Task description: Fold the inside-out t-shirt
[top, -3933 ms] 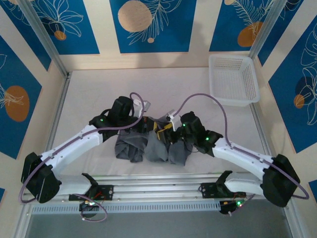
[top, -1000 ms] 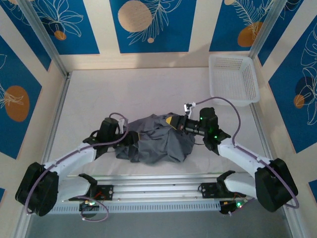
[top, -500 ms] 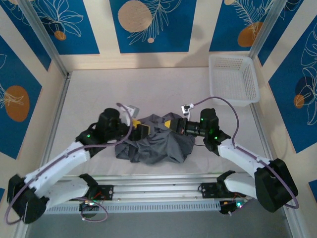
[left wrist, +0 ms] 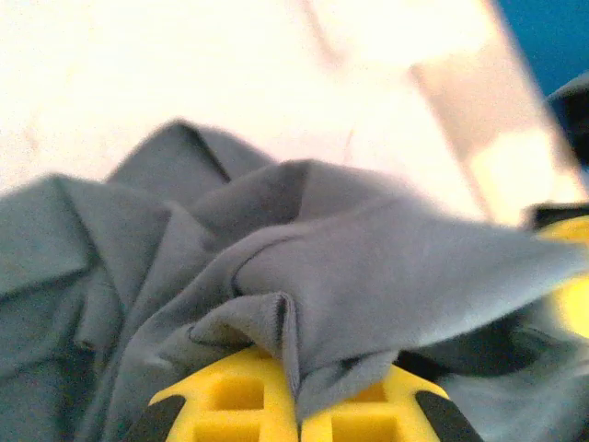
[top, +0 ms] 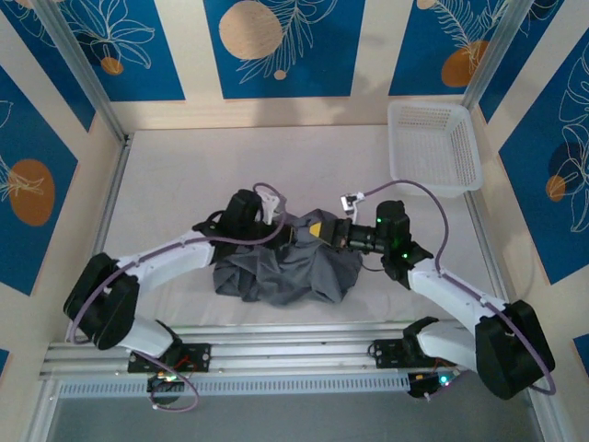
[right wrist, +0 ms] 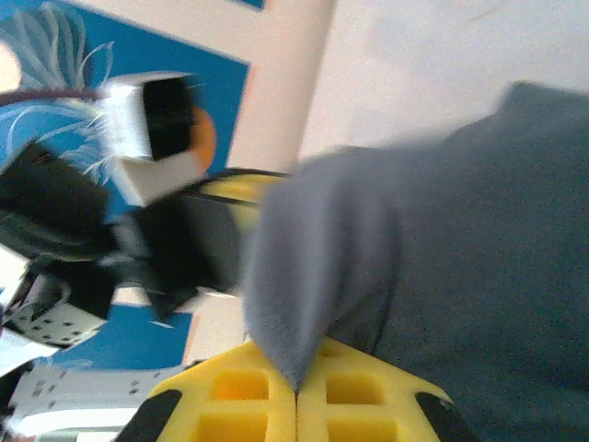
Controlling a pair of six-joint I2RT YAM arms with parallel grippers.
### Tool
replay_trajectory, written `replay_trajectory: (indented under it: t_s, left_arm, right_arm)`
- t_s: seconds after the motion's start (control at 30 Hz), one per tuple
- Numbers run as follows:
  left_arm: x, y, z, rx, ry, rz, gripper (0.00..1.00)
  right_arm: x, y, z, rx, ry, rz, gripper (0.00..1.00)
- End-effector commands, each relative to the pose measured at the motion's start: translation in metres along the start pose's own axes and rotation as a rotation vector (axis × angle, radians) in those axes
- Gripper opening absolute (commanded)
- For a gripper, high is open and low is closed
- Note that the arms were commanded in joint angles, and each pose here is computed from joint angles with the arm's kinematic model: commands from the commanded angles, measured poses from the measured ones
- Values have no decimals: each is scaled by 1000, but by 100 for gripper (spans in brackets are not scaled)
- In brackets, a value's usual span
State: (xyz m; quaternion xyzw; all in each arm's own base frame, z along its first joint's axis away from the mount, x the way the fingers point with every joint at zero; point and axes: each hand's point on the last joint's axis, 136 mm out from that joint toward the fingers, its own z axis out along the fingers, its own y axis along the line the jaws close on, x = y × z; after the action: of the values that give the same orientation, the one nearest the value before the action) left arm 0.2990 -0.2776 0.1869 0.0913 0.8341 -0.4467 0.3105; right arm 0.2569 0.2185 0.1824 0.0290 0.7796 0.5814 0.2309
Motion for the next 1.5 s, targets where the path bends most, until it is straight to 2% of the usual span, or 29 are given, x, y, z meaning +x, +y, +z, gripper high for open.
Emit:
replay_trajectory:
  t_s: [0.0,0.07,0.17,0.3,0.4,0.5,0.67,0.77,0.87,1.07,1.13,1.23,1.33,1.47]
  left_arm:
    - [-44,-60,-46,292,-126,-110,0]
    - [-39,-73,-55,320,-82,-85,0]
    - [-27,-78,-60,343,-32,-74,0]
    - [-15,-68,-62,294,-7,-66,0]
    - [-14,-66,-62,279,-9,-73,0]
    - [-16,-62,-60,255,-16,-83,0]
    - [-16,-53,-52,210,-10,-103,0]
    - [-13,-44,-48,177,0,-116,0]
    - [-10,-41,-45,169,15,-125,0]
    - [-11,-43,-45,171,16,-120,0]
    - [-12,-43,-45,174,17,-118,0]
    - [-11,-42,-47,164,21,-114,0]
    - [-8,-37,-48,135,28,-108,0]
    - [-1,-7,-49,-3,35,-108,0]
  right_arm:
    - [22,-12,-4,-18,83,-14,18]
    - [26,0,-7,-44,91,-57,30]
    - [16,16,-19,-16,14,-135,41]
    - [6,45,-32,73,-90,-358,45]
    - [7,68,-23,199,-120,-557,44]
    - [20,84,4,282,-78,-741,44]
    - [62,100,53,347,76,-1034,46]
    - [74,84,65,433,176,-1165,47]
    - [71,60,63,532,259,-1224,48]
    - [68,26,62,629,412,-1281,55]
    - [66,14,67,671,448,-1277,49]
    - [60,4,72,727,456,-1282,27]
    - [58,9,74,724,440,-1279,2]
    - [56,26,63,677,387,-1262,0]
